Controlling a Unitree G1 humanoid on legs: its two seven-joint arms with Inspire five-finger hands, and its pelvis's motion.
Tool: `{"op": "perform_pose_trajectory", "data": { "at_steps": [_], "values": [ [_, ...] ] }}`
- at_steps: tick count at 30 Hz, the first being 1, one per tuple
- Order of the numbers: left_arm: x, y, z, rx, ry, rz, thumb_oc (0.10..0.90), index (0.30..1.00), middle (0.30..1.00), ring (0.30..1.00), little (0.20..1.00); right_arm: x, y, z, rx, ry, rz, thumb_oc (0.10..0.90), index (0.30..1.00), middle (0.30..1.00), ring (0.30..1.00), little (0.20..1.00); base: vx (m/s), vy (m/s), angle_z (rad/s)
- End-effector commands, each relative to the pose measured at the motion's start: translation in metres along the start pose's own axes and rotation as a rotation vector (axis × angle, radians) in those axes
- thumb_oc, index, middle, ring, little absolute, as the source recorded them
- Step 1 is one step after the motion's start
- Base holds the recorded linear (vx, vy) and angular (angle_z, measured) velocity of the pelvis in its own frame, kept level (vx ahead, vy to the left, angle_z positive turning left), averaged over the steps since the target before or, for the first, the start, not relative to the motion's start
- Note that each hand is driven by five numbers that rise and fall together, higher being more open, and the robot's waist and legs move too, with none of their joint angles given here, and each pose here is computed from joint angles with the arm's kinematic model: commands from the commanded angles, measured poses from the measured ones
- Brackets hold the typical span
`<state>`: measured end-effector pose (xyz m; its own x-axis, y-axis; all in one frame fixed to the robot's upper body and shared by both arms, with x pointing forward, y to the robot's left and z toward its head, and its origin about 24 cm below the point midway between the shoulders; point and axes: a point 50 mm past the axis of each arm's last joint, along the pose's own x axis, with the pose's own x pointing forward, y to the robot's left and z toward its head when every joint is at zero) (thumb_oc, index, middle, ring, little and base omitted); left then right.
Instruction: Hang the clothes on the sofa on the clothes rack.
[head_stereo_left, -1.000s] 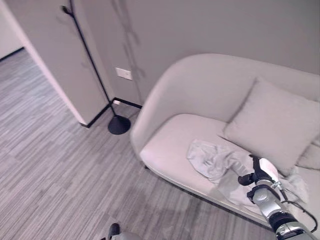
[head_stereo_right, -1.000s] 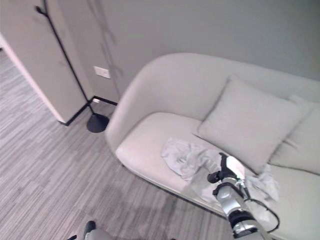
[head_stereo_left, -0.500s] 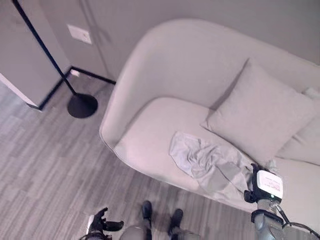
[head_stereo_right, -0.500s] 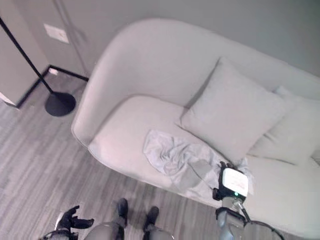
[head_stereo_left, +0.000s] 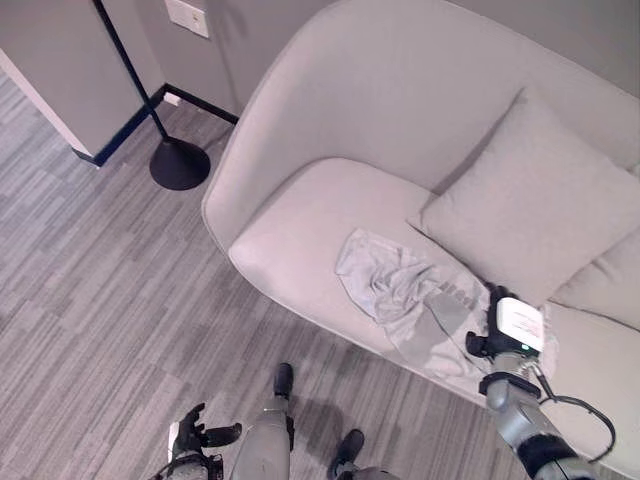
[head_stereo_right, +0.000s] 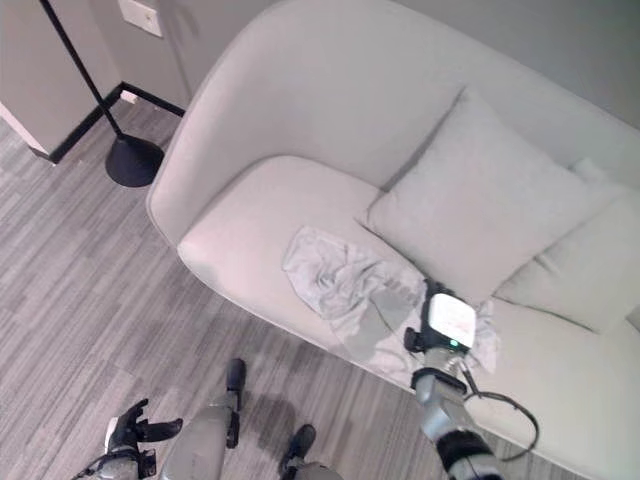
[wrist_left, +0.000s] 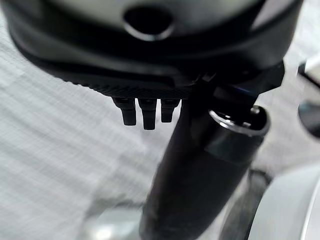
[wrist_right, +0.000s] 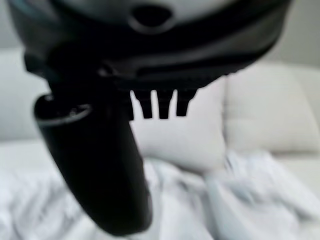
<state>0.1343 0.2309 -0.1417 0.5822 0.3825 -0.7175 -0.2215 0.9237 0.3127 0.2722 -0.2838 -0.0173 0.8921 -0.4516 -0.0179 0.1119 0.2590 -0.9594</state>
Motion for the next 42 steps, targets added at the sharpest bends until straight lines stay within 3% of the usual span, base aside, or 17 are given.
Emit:
{"op": "perform_pose_trajectory", "data": {
  "at_steps": [1, 3, 13, 17, 23, 24, 25, 31, 42],
  "values": [
    [-0.006, -0.034, 0.009, 0.083, -0.085, -0.088, 0.800, 0.900, 0.900, 0.900, 0.900, 0.037, -0.060, -0.007, 0.017, -0.014, -0.207, 0.800, 0.900, 0.900, 0.900, 0.900, -0.07, -0.020, -0.01],
    [-0.006, -0.035, 0.009, 0.073, -0.085, -0.080, 0.800, 0.900, 0.900, 0.900, 0.900, 0.046, -0.069, 0.008, 0.028, -0.051, -0.236, 0.800, 0.900, 0.900, 0.900, 0.900, -0.09, 0.024, 0.00],
    [-0.001, -0.042, 0.046, 0.226, -0.261, -0.080, 0.800, 0.900, 0.900, 0.900, 0.900, 0.049, -0.047, 0.028, 0.053, -0.022, -0.149, 0.800, 0.900, 0.900, 0.900, 0.900, -0.04, 0.030, 0.02],
    [-0.003, -0.057, 0.077, 0.385, -0.434, -0.121, 0.800, 0.900, 0.900, 0.900, 0.900, 0.061, -0.060, 0.031, -0.039, 0.017, -0.191, 0.800, 0.900, 0.900, 0.900, 0.900, -0.07, 0.042, 0.04],
    [-0.002, -0.059, 0.100, 0.430, -0.520, -0.101, 0.800, 0.900, 0.900, 0.900, 0.900, 0.062, -0.057, 0.029, -0.110, 0.045, -0.151, 0.800, 0.900, 0.900, 0.900, 0.900, -0.04, 0.027, 0.04],
    [-0.001, -0.057, 0.103, 0.426, -0.527, -0.087, 0.800, 0.900, 0.900, 0.900, 0.900, 0.062, -0.056, 0.032, -0.107, 0.047, -0.138, 0.584, 0.575, 0.575, 0.575, 0.575, -0.02, 0.022, 0.05],
    [0.000, -0.056, 0.105, 0.421, -0.528, -0.080, 0.800, 0.900, 0.900, 0.900, 0.900, 0.060, -0.050, 0.033, -0.101, 0.051, -0.107, 0.400, 0.300, 0.300, 0.300, 0.300, 0.00, 0.000, 0.00],
    [0.003, -0.046, 0.105, 0.426, -0.516, -0.025, 0.800, 0.900, 0.900, 0.900, 0.900, 0.026, 0.008, 0.034, -0.007, 0.096, 0.134, 0.400, 0.300, 0.300, 0.300, 0.300, 0.04, -0.030, 0.07],
    [0.003, -0.038, 0.078, 0.446, -0.434, 0.003, 0.800, 0.900, 0.900, 0.900, 0.900, 0.003, 0.036, 0.044, 0.185, 0.094, 0.182, 0.400, 0.300, 0.300, 0.300, 0.300, 0.05, -0.045, 0.07]
  ]
}}
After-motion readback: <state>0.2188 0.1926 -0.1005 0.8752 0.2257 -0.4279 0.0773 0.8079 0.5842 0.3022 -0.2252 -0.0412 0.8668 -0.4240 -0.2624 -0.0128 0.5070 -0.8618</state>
